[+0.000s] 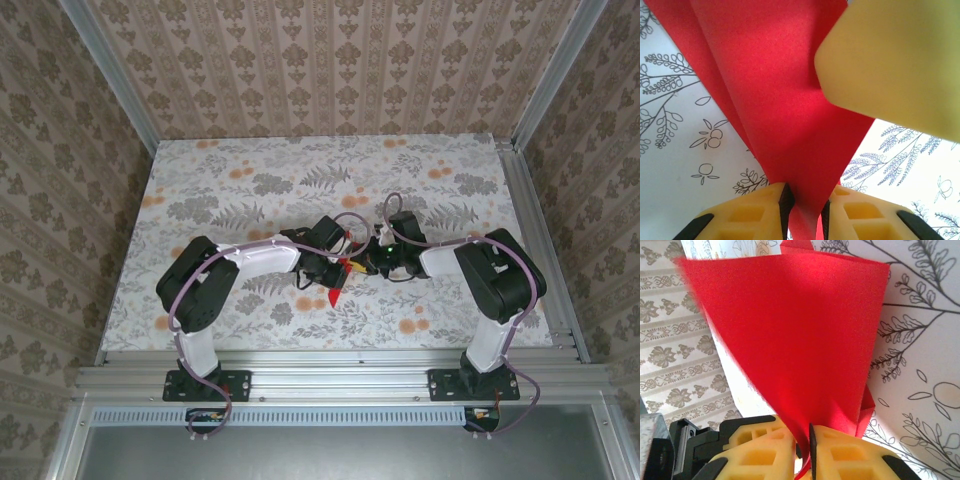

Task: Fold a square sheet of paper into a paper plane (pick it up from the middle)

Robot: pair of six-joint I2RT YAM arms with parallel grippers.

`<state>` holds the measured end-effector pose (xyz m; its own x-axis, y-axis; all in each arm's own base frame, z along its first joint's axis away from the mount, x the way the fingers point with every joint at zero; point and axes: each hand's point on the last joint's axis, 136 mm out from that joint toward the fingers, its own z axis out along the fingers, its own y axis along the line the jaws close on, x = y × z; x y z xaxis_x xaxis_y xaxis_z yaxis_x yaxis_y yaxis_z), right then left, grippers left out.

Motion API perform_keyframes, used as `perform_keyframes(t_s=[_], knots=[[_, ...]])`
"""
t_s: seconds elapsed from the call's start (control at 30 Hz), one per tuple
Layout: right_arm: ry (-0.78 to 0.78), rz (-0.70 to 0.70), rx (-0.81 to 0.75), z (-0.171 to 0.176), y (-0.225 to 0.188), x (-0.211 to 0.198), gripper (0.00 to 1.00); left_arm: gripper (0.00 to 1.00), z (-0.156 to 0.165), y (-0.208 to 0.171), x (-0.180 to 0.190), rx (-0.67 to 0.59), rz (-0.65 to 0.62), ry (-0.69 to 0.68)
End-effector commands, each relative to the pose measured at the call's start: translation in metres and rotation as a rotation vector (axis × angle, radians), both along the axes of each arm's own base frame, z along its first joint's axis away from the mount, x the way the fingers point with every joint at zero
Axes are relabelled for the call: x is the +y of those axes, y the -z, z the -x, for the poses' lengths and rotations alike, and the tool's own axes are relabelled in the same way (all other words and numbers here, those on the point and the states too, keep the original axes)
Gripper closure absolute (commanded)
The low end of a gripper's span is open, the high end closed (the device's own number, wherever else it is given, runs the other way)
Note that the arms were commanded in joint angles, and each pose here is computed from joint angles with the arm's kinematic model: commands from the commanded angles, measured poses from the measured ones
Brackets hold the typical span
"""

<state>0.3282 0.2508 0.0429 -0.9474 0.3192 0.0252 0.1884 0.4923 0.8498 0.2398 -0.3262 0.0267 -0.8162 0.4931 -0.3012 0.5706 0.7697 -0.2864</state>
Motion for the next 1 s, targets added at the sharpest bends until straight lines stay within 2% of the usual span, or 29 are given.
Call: perform_keyframes(t_s=[0.0,0.27,0.57,0.77,0.97], knots=[[-0.019,0.011,0.007,0.001,0.0,-0.002,0.86,0.73,0.001,-0.003,-0.001,-0.007,-0.022,0.029],[-0.016,0.038,0.002,0.001,0.003,-0.009,0.92,0.63,0.006,-0.015,0.002,-0.052,-0.048,0.045],[-0.014,0.043,-0.004,-0.001,0.003,-0.013,0.94,0.57,0.021,-0.011,0.017,-0.079,-0.125,0.028],[-0.02,0.052,-0.001,-0.002,0.004,-0.014,0.96,0.57,0.03,-0.001,0.023,-0.071,-0.157,0.015],[-0.027,0.077,-0.008,-0.003,0.003,-0.016,0.97,0.61,0.034,0.006,0.032,-0.068,-0.181,0.006]])
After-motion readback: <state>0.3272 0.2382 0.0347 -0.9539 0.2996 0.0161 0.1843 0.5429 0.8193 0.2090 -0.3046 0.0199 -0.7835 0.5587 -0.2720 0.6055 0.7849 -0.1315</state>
